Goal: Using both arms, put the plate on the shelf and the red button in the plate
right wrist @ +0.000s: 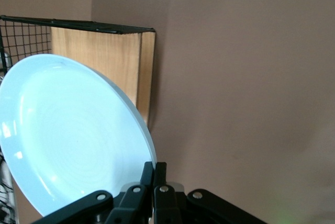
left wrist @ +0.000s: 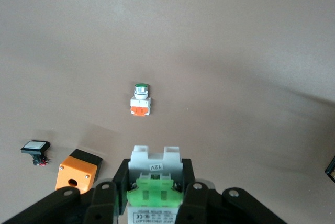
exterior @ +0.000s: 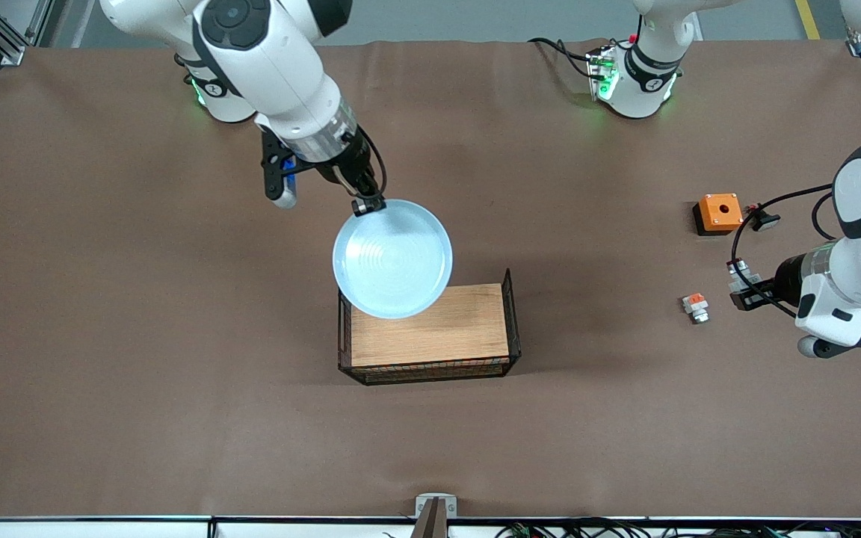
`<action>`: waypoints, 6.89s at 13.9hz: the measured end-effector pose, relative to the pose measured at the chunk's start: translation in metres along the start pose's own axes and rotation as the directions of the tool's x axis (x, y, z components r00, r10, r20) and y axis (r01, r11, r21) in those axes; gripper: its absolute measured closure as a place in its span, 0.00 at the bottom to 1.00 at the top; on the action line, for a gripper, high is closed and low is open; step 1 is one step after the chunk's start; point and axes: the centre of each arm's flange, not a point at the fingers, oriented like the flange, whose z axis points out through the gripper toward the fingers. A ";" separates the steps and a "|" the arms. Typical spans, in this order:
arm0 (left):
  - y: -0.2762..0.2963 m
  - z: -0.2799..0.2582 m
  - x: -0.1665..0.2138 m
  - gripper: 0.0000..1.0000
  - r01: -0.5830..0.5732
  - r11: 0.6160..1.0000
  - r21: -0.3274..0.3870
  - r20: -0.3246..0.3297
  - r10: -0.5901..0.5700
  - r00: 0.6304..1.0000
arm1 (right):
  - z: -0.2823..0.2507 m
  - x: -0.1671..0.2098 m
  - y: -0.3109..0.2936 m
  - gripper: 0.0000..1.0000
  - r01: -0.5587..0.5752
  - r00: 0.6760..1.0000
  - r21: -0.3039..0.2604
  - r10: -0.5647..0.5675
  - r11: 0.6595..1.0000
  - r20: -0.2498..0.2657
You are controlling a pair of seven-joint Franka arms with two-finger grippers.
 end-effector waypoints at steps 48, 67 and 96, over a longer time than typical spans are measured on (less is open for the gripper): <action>0.431 0.051 -0.192 0.59 0.830 0.398 -0.391 0.160 -0.859 0.487 | -0.173 0.305 0.025 0.00 0.659 0.737 -0.248 -0.675 0.710 0.029; 0.448 0.097 -0.202 0.48 0.829 0.433 -0.352 0.135 -0.853 0.503 | -0.261 0.394 0.048 0.00 0.915 0.326 -0.203 -0.936 0.348 -0.135; 0.019 -0.159 -0.055 0.00 -0.280 0.959 -0.042 -0.058 0.277 0.959 | -0.257 0.391 0.050 0.00 0.935 0.260 -0.228 -0.962 0.273 -0.089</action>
